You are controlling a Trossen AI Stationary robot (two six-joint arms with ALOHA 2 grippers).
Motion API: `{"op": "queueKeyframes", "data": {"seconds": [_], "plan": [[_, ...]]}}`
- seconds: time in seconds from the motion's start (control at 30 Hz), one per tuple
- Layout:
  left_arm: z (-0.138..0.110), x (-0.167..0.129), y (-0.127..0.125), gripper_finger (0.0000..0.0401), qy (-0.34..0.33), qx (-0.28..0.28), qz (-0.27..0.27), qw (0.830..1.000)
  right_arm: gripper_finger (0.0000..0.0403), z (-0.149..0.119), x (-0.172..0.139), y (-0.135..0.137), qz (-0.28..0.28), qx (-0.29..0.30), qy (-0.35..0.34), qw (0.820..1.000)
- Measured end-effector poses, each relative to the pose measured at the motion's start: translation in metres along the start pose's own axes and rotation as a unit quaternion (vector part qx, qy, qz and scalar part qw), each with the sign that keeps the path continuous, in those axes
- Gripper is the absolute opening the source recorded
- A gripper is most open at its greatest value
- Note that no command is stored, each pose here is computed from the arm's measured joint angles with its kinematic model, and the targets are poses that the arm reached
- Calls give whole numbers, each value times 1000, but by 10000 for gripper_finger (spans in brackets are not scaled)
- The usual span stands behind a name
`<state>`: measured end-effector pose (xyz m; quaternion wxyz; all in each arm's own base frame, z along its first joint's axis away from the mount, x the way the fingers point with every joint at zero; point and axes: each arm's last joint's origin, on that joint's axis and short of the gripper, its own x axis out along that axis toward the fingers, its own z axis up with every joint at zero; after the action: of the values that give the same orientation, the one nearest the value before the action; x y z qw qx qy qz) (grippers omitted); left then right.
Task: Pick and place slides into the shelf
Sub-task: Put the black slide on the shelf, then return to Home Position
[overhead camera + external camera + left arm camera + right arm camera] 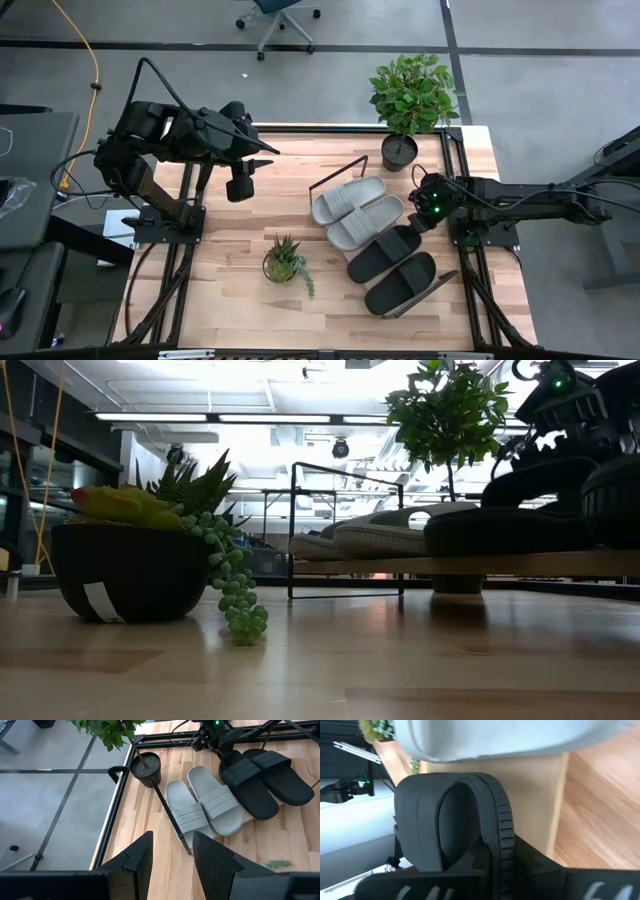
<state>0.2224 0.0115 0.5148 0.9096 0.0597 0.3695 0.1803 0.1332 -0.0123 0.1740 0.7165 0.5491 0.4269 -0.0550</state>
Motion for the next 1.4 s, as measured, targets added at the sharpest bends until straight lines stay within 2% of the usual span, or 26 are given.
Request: {"op": "queueKeyframes", "data": {"seconds": [0.23,0.6,1.0,1.4], "plan": [[0,0,0,127,0,0,0,1000,55,0,0,0,-4,8,-4,1000],[0,0,0,127,1,0,0,1000,69,-1,0,-2,-12,8,2,1000],[0,0,0,127,1,0,0,1000,187,0,0,-4,-31,8,-21,999],[0,0,0,127,2,1,-1,1000,195,-5,-7,-9,-73,13,-54,996]]}}
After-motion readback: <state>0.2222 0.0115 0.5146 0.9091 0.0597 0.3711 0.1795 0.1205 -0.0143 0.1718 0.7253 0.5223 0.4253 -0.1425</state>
